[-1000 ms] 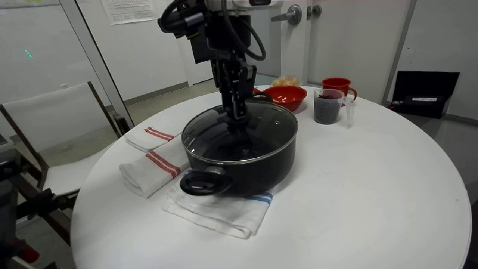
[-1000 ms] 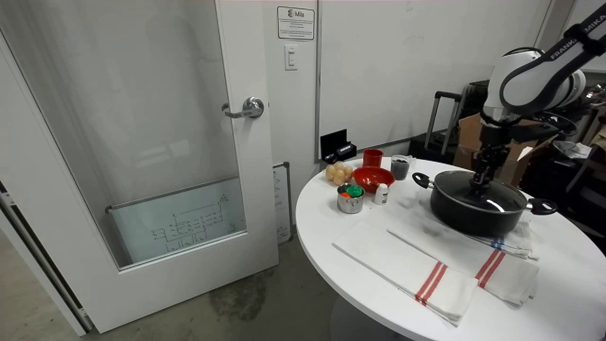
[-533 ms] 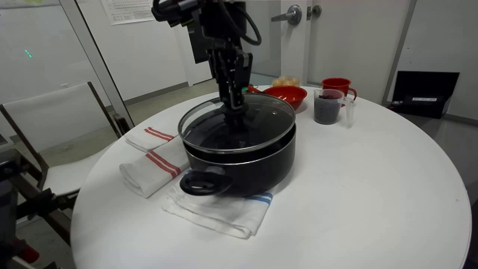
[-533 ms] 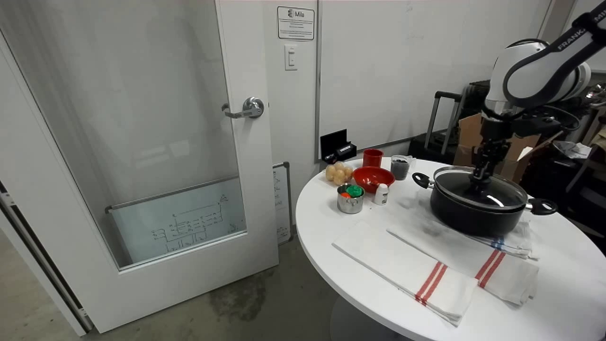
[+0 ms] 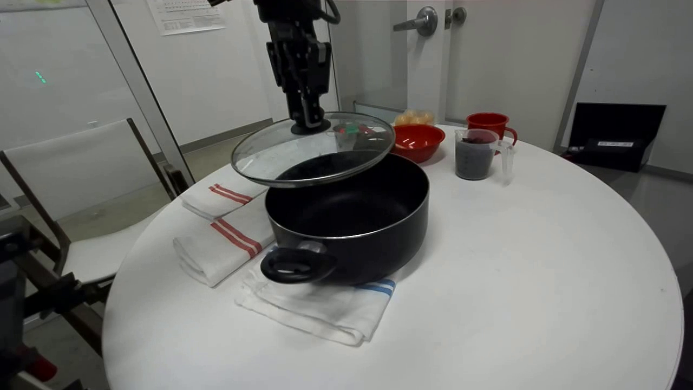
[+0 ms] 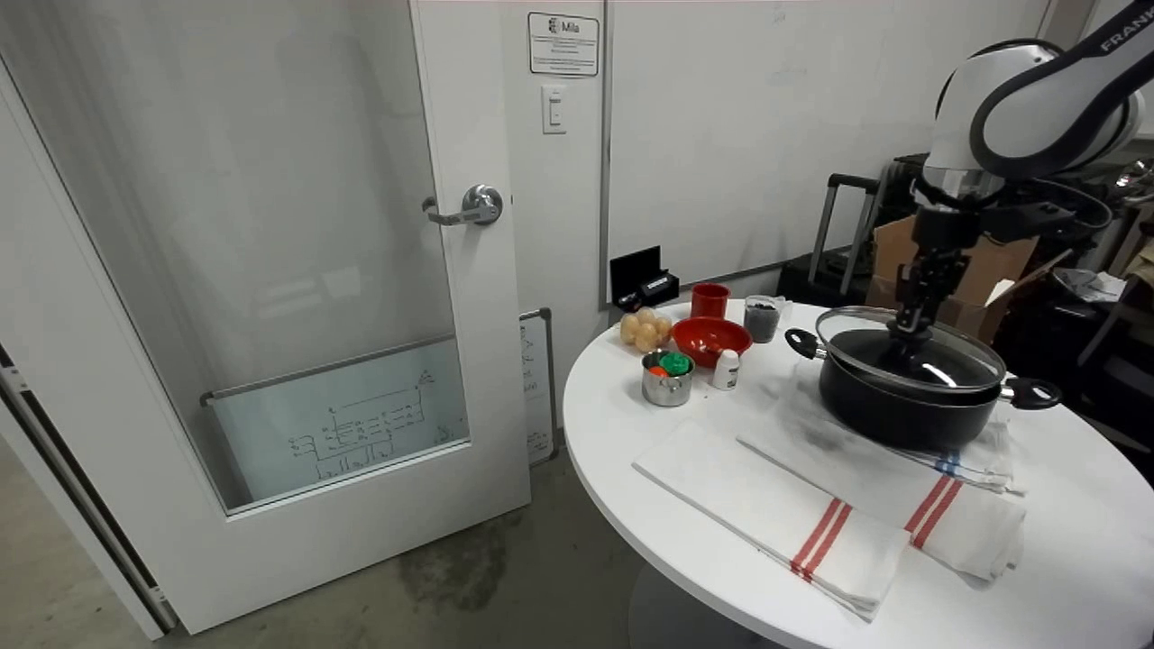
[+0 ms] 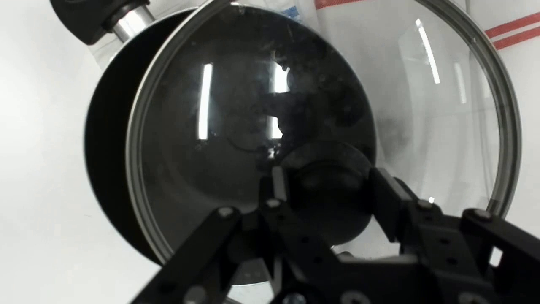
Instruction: Remove the lid from the pot.
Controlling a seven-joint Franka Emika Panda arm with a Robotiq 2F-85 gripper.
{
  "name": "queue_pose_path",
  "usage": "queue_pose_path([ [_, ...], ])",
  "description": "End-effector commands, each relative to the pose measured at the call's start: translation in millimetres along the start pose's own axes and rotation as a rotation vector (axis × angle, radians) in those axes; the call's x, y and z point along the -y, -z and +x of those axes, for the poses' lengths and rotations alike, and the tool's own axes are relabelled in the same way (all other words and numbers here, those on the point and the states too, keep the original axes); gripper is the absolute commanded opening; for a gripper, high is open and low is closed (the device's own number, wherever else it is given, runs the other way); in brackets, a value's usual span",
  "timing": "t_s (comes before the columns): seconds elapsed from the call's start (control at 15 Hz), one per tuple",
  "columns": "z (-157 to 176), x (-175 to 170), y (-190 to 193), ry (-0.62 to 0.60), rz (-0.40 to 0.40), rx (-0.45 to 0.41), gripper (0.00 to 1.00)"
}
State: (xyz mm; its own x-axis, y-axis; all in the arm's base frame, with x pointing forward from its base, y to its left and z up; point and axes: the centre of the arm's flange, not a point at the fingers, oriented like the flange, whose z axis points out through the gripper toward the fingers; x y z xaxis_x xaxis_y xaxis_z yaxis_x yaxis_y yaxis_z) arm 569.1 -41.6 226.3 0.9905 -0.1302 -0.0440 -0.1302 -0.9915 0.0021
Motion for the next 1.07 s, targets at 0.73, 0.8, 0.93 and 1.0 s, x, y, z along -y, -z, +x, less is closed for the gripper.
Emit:
queue_pose_path([
  [0.73,-9.8,190.2,-5.8,0.383,-0.051,0.125,0.25],
  [0.8,-9.0,199.7,-11.4,0.401,-0.055,0.133,0.25],
  [0.93,-7.1,217.7,-26.6,0.433,-0.057,0.153,0.25],
  [1.0,-6.2,224.3,-33.7,0.445,-0.06,0.158,0.25],
])
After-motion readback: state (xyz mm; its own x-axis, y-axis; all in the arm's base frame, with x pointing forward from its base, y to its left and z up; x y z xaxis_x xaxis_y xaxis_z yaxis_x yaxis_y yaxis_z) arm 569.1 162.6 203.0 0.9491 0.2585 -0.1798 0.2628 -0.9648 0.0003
